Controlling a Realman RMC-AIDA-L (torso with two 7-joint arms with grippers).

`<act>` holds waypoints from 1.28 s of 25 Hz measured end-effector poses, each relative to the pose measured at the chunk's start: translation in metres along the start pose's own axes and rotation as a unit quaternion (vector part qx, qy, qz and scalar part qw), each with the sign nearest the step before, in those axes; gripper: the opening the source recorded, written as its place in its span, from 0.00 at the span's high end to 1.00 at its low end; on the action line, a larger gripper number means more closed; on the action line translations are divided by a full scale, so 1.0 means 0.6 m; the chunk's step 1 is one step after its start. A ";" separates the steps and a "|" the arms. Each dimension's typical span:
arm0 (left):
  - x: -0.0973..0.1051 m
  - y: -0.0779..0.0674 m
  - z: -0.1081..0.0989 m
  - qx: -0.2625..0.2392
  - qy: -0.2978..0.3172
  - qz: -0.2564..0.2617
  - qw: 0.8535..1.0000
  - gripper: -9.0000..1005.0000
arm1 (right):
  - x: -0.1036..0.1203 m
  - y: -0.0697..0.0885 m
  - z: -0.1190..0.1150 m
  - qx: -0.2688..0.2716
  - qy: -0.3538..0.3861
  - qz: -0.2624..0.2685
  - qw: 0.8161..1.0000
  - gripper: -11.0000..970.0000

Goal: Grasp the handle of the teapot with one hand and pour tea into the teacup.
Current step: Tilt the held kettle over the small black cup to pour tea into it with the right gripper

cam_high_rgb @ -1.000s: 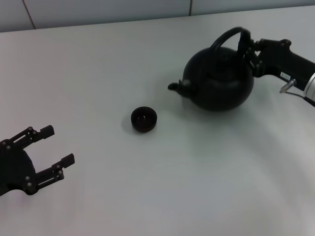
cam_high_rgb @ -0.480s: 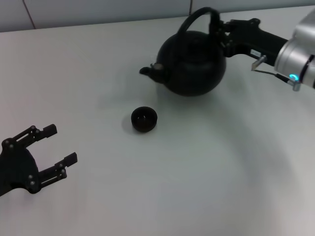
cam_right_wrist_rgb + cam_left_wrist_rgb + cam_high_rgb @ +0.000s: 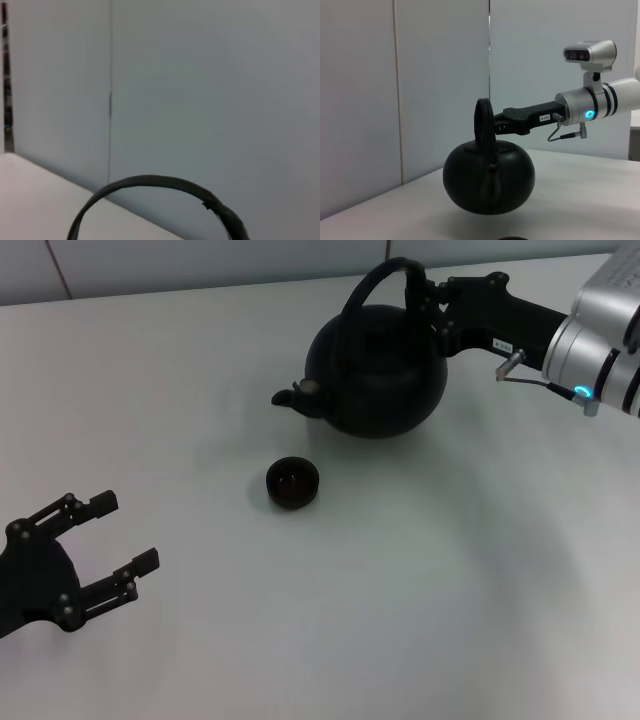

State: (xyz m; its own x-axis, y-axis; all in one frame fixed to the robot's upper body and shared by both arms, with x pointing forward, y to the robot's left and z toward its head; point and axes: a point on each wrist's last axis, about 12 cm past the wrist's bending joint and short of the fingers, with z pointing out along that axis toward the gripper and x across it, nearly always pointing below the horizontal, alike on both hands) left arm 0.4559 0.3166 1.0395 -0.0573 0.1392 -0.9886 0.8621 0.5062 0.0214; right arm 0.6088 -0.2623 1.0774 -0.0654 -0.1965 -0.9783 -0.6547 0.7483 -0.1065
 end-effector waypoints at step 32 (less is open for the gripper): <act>-0.007 0.008 0.008 0.000 -0.005 0.007 1.000 0.22 | -0.043 0.000 0.014 -0.058 -0.007 -0.250 0.966 0.91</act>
State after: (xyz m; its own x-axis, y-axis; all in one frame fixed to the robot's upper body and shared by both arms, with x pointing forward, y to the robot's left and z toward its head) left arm 0.4625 0.3143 1.0428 -0.0392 0.1377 -0.9897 0.8625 0.5048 0.0361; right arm 0.6169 -0.2522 1.1011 0.2910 -0.5060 -0.8119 -0.6816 0.4859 -0.5471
